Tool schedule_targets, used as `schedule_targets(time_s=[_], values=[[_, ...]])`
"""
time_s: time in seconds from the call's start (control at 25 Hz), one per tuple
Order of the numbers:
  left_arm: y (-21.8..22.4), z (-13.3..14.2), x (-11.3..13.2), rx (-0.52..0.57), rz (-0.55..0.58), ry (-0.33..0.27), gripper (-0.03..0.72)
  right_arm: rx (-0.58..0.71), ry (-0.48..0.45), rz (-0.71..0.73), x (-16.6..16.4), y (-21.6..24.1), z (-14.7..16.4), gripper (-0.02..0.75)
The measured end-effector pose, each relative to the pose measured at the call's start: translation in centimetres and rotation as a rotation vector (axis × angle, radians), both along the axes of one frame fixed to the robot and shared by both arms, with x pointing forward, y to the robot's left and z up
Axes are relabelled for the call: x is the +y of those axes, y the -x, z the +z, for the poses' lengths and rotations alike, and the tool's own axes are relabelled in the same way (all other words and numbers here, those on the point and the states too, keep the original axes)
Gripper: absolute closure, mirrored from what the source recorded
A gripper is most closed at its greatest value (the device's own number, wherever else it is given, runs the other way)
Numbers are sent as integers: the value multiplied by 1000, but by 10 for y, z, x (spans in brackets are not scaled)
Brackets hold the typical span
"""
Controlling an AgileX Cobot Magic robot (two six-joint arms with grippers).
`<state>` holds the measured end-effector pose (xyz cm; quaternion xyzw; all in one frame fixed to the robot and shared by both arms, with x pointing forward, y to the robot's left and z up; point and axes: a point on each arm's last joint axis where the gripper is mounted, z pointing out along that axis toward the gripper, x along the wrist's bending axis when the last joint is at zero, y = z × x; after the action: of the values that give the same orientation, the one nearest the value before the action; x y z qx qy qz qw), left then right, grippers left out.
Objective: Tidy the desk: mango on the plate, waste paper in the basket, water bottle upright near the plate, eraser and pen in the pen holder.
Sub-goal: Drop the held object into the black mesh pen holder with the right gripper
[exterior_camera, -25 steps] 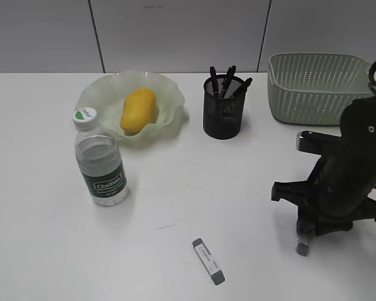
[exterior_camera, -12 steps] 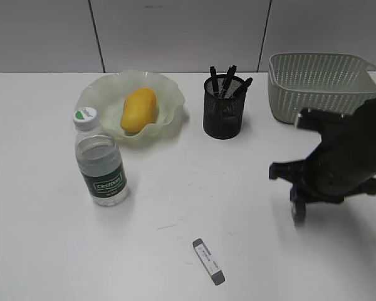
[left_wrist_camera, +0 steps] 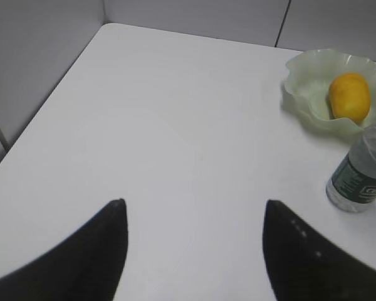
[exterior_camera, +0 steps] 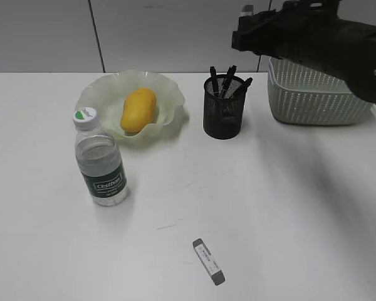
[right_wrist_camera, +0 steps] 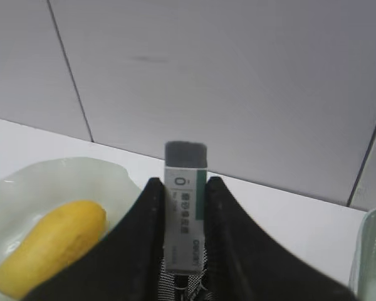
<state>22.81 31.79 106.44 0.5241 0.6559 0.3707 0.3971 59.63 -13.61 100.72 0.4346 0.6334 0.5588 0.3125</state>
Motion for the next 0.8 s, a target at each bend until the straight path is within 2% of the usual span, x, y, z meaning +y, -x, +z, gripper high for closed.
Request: schedule_targets(time_s=[0.28,0.32,0.4,0.48,0.56,0.68,0.8], values=[[0,0,0,0,0,0,183,47,62,2,16,-38,-46,575],[0,0,0,0,0,0,183,59,70,3,17,-39,-50,552],[0,0,0,0,0,0,183,62,82,5,17,-39,-50,448],[0,0,0,0,0,0,183,65,108,9,16,-39,-48,308],[0,0,0,0,0,0,183,99,137,9,15,-36,-44,236],[0,0,0,0,0,0,183,187,188,2,8,-25,-22,223],[0,0,0,0,0,0,183,254,259,3,-5,2,15,279]])
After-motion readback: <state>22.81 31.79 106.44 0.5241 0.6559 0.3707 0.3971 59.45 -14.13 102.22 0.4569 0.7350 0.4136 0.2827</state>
